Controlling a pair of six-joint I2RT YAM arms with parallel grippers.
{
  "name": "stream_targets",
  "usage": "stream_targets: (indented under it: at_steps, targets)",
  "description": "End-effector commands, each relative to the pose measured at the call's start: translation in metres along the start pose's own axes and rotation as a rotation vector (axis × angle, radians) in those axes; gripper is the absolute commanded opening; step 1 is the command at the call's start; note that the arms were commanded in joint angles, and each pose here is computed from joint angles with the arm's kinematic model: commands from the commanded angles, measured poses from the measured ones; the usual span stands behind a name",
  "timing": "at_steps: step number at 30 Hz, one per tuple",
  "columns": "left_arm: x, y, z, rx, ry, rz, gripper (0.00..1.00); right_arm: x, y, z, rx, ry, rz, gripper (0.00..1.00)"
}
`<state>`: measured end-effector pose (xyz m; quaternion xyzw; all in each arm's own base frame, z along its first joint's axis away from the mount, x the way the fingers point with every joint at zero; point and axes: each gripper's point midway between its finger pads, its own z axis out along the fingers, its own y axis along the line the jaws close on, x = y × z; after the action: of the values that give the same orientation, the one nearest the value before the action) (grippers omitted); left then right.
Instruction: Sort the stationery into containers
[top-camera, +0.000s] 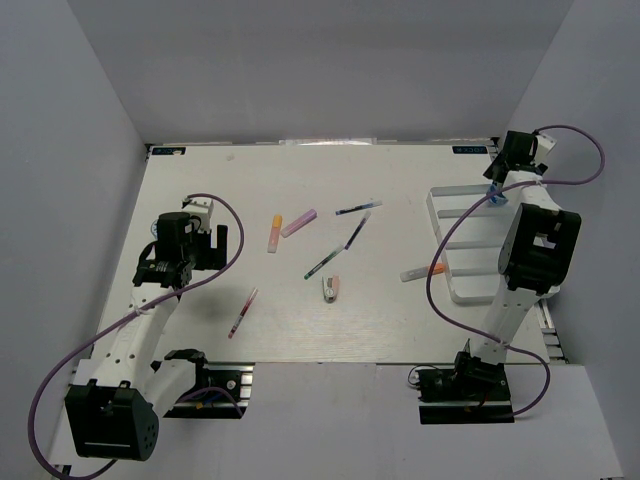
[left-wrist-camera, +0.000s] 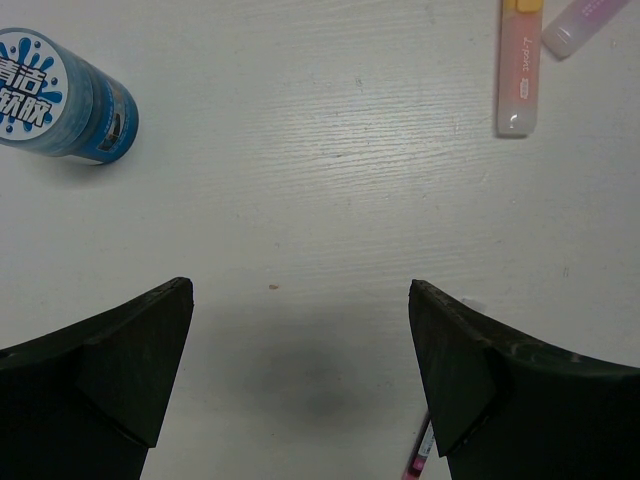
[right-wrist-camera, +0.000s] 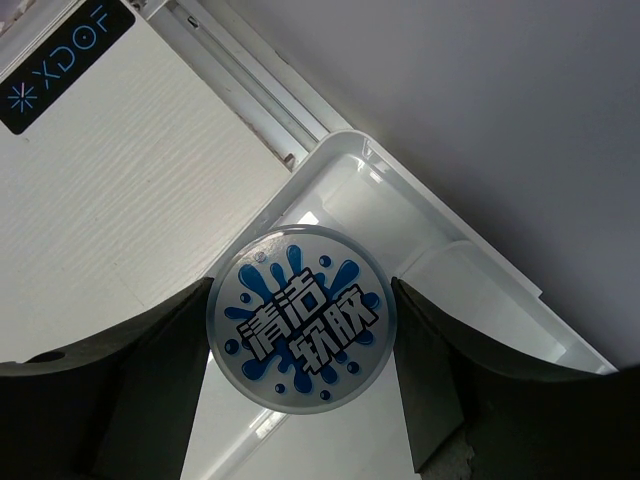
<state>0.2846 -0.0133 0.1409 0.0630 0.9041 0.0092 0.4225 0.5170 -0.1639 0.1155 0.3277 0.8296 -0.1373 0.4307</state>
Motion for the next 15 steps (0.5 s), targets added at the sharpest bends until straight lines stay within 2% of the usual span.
stream_targets:
  at_steps: [1,15]
  targets:
    - [-0.011,0.000,-0.004,0.009,-0.029,0.002,0.98,-0.053,0.015,-0.006,-0.038,-0.142,0.068,0.00]
    - [-0.010,0.000,-0.003,0.007,-0.021,0.002,0.98,-0.032,0.010,0.018,0.003,-0.119,0.011,0.00]
